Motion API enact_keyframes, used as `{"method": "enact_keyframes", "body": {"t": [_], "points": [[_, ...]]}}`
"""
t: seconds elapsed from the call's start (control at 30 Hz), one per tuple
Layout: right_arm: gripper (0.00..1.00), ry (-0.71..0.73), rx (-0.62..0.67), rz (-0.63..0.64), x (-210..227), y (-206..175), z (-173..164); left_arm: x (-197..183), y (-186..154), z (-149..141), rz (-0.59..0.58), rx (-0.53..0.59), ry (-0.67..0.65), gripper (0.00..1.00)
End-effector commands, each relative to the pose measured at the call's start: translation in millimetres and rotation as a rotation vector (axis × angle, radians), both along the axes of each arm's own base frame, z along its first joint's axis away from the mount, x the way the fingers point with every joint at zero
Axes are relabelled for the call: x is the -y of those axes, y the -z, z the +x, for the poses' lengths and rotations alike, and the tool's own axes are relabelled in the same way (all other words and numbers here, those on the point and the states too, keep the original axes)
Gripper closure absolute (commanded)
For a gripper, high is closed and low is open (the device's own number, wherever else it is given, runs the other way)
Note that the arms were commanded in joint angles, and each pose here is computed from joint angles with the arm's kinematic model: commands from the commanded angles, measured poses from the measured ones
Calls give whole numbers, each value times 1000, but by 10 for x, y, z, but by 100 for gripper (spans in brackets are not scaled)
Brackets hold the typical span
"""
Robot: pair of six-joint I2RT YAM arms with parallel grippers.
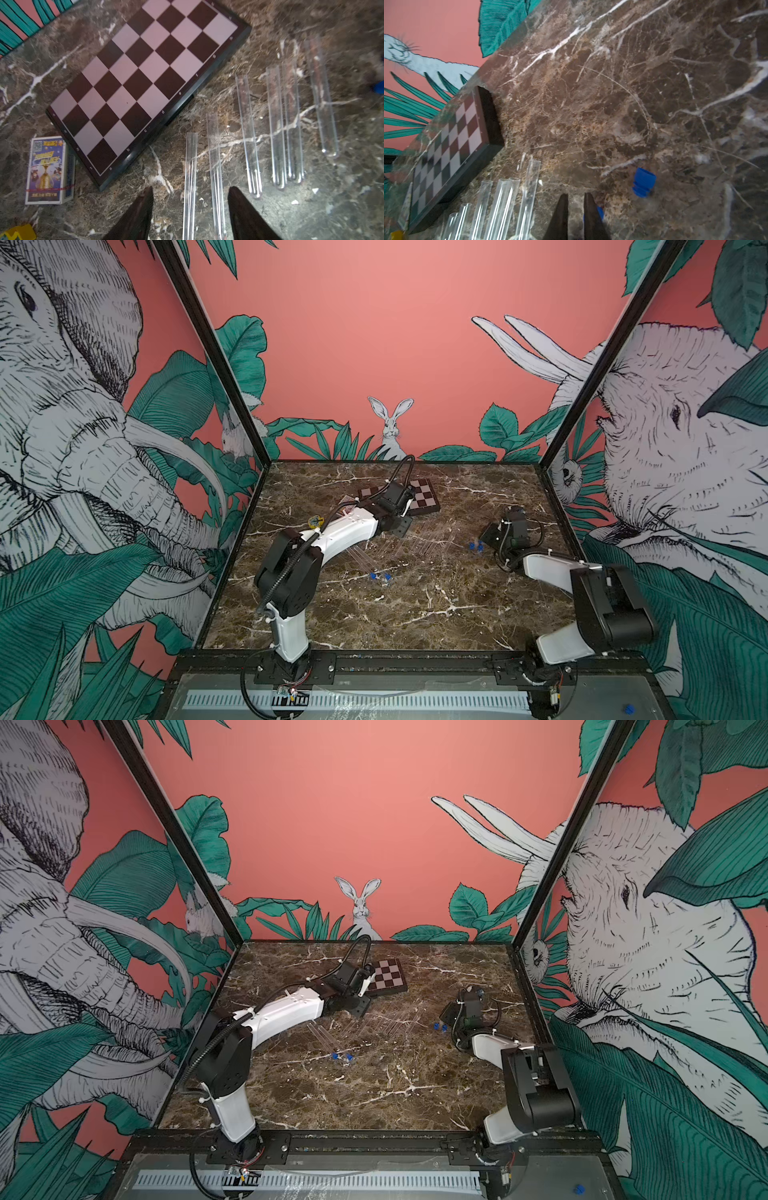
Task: Remove stoppers from test tubes
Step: Place the stopper at the center of the board.
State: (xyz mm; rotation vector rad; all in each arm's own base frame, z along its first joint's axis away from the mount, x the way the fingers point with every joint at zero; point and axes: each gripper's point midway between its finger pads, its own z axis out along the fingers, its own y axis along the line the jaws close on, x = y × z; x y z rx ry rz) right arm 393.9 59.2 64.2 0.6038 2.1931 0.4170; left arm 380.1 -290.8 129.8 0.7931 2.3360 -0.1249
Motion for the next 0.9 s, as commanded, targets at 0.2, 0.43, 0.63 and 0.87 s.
{"method": "enact_keyframes", "body": {"t": [0.2,0.43,0.63,0.87], "points": [[100,72,51,-83,43,-88,503,-30,-649,-113,-119,104,13,38],[100,94,-58,-179,77,104,717,-91,-829,-171,-143,134,9,37],[100,92,-132,-213,68,245,808,-155,-919,-213,-143,155,4,36],[99,86,-196,-254,70,369,810,-200,-962,-245,-141,166,2,36]]}}
